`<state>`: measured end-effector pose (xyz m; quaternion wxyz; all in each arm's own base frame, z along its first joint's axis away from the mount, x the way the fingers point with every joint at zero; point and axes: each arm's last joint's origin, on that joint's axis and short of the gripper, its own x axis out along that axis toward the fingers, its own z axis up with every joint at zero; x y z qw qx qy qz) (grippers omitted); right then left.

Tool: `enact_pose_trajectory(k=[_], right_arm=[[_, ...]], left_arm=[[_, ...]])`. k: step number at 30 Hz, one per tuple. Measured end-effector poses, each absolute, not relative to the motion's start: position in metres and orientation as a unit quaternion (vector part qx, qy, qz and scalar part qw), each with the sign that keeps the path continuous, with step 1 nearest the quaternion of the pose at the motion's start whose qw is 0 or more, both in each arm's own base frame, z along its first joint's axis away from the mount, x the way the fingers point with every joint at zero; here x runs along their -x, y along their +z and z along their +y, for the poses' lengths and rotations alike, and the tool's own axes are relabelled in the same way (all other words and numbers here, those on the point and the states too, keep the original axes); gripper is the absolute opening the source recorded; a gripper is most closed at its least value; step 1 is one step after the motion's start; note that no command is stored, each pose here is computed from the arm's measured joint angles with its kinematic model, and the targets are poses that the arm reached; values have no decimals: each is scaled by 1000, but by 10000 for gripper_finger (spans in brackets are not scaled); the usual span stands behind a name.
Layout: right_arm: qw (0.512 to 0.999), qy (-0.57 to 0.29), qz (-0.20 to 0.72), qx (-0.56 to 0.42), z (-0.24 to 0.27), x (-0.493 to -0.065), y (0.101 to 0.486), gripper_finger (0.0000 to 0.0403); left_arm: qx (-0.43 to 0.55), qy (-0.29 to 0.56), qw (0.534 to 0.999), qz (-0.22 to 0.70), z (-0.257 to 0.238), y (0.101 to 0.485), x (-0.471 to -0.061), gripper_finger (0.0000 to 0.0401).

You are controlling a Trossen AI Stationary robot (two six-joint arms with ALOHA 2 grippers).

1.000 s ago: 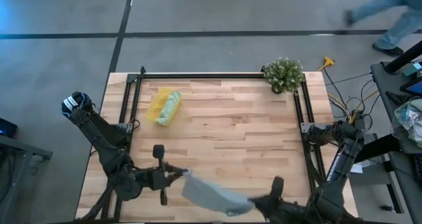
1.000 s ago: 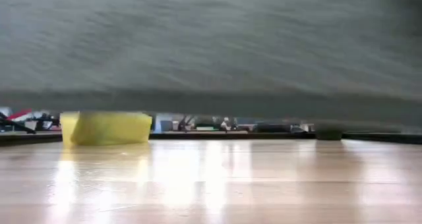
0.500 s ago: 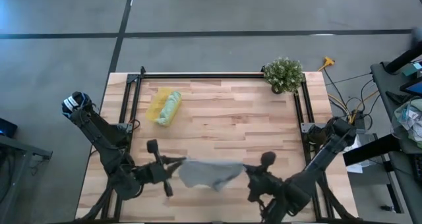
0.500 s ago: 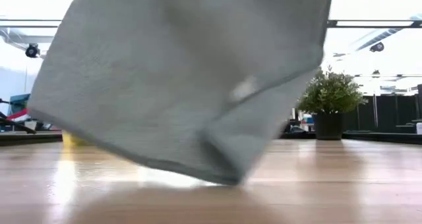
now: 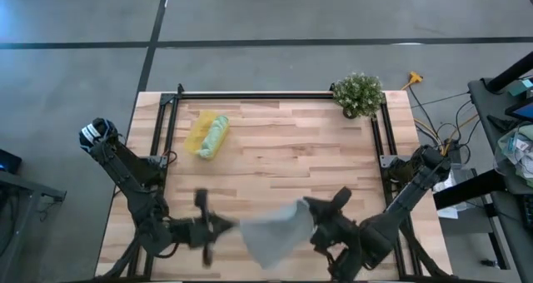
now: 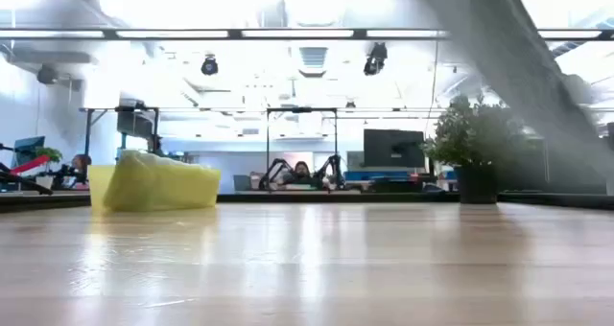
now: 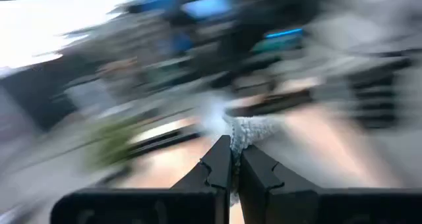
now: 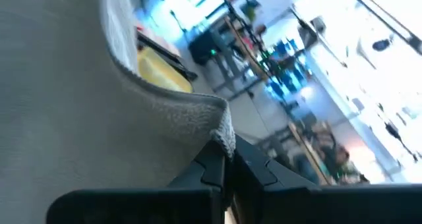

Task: Roll microfiber towels into tight, uniform cylinder then place into a basket
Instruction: Fold the gray towel

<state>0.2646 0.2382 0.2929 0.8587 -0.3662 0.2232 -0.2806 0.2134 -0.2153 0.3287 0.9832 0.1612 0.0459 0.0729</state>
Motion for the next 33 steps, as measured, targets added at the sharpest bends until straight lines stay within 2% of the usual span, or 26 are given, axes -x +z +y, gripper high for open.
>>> enact_pose_trajectory(k=[3,5,12,16,22,27,33], right_arm=[[861,-305,233,334,221,-273,295,9],[866,-303,252,307,215,-280,294,9],[891,-230,318,230,224,-279,289,9],[908,-189,306,214,246,-265,291,9],[938,-125,257,199,287,-230,318,9],[946,-142,188,224,302,-206,327,9],[930,-202,203,231,278,-213,302,9]], left_arm=[[-172,260,948,60,-204,325,-210,0],[-180,300,935,65,-202,321,-208,0],[-169,162,971,54,-212,324,-209,0],[-161,136,976,51,-217,324,-205,0],[-178,106,977,54,-228,322,-192,0],[-189,146,969,60,-227,319,-189,0],[-205,200,955,76,-211,314,-203,0]])
